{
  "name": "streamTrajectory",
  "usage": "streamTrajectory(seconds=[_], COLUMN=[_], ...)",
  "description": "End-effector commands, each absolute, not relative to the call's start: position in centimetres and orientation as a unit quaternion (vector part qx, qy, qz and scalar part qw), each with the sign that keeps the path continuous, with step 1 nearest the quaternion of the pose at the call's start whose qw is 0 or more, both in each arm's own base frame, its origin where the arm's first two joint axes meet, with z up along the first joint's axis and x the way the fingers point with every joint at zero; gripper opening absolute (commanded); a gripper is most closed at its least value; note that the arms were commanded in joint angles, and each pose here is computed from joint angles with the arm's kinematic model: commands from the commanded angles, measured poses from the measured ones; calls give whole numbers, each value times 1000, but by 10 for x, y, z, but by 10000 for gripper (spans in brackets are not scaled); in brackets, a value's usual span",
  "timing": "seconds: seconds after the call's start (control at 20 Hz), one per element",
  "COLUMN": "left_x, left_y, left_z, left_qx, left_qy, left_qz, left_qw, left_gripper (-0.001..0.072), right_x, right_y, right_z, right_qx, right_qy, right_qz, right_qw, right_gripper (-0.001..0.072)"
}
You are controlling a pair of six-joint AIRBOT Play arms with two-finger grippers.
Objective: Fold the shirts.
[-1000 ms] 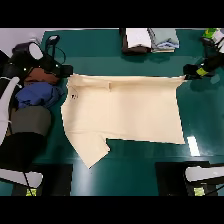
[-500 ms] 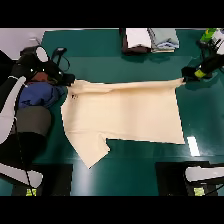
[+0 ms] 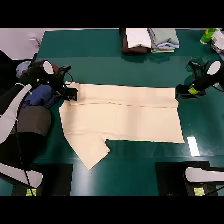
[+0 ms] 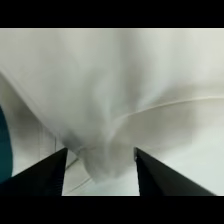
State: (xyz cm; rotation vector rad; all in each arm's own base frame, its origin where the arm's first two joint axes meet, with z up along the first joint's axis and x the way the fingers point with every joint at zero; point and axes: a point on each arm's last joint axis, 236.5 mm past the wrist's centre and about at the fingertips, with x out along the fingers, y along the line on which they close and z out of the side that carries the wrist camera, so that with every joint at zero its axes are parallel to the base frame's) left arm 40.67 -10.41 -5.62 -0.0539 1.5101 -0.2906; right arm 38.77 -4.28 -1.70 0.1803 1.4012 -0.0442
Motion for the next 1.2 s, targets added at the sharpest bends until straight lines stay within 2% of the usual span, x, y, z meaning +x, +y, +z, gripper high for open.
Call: streamTrajectory(seconds=[0.0,0.1,0.2,0.45,0.65,0.8,1.15], left_x=[391,383,354,250,193,180,187], left_y=[-95,-90,-86,-77,-86,-96,-119], left_z=[-40,-14,0,-31,-60,-77,-91], left_qx=[-19,-21,-31,-78,-120,-150,-206], left_qy=[697,681,677,699,722,725,697], left_qz=[-114,-102,-93,-56,-58,-62,-85], left_qw=[708,724,730,709,679,670,682], left_gripper=[481,481,481,482,482,481,479], right_x=[387,382,369,337,327,333,332], right_y=[-41,-40,-38,-32,-12,-2,-2], right_z=[10,36,52,44,27,30,31], right_qx=[82,78,76,77,112,133,133], right_qy=[637,620,605,597,612,603,603], right_qz=[-17,-16,-17,-19,5,18,18], right_qw=[767,781,793,798,783,787,786], right_gripper=[373,372,373,373,373,373,372])
